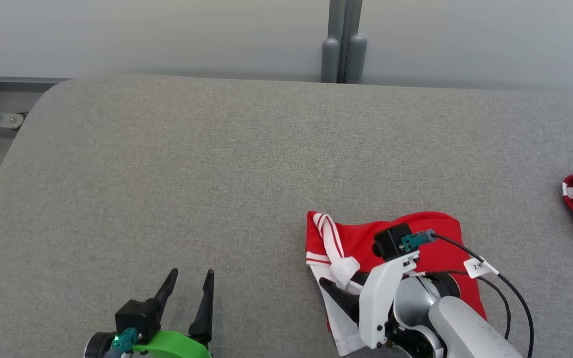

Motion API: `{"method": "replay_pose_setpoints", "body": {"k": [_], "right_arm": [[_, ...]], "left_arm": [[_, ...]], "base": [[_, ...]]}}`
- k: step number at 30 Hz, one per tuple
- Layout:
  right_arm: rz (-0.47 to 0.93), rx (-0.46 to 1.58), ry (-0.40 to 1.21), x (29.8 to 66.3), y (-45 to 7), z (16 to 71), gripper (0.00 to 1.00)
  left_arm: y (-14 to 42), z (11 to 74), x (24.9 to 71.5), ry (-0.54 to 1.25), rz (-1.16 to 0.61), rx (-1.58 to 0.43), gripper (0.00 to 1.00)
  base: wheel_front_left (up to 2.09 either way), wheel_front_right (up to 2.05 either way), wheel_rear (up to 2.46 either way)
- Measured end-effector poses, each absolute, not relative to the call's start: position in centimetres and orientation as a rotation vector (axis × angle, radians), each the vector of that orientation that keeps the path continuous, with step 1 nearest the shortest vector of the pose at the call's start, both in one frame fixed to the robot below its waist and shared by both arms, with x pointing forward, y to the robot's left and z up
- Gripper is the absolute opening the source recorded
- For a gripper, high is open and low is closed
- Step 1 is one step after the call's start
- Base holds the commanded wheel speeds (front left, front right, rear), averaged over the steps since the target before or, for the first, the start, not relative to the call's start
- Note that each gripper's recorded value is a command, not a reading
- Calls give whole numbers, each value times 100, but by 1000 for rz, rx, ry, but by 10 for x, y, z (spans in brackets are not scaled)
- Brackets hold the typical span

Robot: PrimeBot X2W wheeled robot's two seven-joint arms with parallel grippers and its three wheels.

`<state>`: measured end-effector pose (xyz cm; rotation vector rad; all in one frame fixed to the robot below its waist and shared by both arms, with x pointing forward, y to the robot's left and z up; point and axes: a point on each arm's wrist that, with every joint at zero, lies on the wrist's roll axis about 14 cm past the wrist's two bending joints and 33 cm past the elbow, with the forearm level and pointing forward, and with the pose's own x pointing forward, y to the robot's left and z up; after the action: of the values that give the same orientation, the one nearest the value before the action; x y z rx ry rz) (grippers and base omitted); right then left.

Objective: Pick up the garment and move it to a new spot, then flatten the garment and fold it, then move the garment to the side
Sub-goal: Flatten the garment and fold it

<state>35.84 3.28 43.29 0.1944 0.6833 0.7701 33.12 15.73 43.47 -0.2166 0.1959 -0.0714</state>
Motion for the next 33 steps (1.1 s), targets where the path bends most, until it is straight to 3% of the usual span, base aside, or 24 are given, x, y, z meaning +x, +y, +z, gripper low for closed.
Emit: {"method": "replay_pose_setpoints", "body": {"k": [9,15,24,33], "right_arm": [[751,243,531,371,33,467,100],[676,241,381,388,1,498,100],[438,92,68,406,-98,547,100],[193,-55,-71,388,-193,533,100]], "left_arm": [[161,432,327,200,-72,-210,100],[161,433,329,195,-78,-207,100],[156,441,331,167,-100,-203,100],[152,448,333,141,-123,-172,100]], "base": [[0,0,0],[0,0,0],[0,0,0],[0,0,0]]}}
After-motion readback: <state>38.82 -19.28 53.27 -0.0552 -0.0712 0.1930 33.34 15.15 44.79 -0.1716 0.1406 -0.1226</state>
